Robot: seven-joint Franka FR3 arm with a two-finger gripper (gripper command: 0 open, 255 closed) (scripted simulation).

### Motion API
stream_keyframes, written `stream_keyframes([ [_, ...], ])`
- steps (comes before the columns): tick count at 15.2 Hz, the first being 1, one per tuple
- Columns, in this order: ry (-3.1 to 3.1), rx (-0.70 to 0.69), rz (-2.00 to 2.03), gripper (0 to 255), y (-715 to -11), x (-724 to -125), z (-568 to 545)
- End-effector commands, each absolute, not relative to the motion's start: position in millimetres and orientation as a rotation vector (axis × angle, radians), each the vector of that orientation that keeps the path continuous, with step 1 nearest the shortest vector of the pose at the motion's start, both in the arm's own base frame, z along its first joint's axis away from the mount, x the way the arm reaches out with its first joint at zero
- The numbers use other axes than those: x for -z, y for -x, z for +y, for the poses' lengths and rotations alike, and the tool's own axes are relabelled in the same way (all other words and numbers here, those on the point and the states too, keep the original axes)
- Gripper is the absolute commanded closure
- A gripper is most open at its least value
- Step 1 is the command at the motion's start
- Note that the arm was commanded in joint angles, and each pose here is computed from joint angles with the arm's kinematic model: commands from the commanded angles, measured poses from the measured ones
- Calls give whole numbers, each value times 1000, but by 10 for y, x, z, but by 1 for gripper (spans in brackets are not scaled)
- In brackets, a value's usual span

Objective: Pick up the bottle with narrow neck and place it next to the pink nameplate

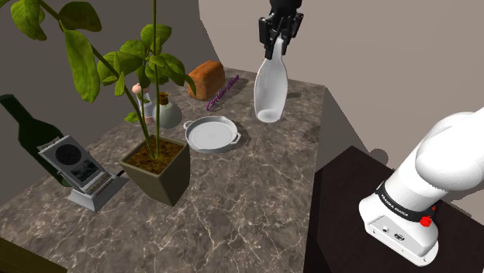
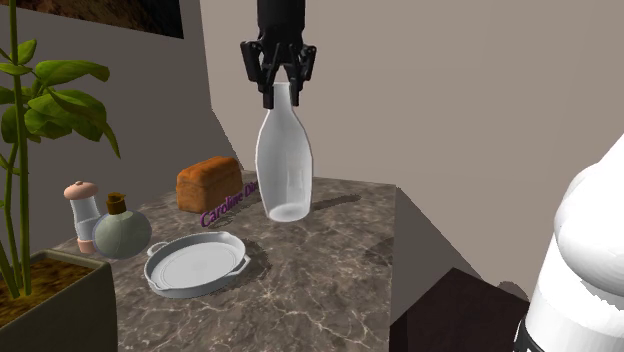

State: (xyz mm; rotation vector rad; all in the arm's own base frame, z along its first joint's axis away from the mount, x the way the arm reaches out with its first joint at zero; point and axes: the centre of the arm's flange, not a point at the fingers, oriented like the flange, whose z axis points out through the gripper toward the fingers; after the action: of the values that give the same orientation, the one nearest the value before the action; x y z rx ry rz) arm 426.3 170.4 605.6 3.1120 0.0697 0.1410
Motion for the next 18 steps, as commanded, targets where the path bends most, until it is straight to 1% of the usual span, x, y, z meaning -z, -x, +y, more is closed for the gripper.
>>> stream_keyframes([
  [1, -3112, -141, 69, 255, -4259, -6166, 1700],
  [18, -3112, -141, 69, 255, -4259, -7063, 1700],
])
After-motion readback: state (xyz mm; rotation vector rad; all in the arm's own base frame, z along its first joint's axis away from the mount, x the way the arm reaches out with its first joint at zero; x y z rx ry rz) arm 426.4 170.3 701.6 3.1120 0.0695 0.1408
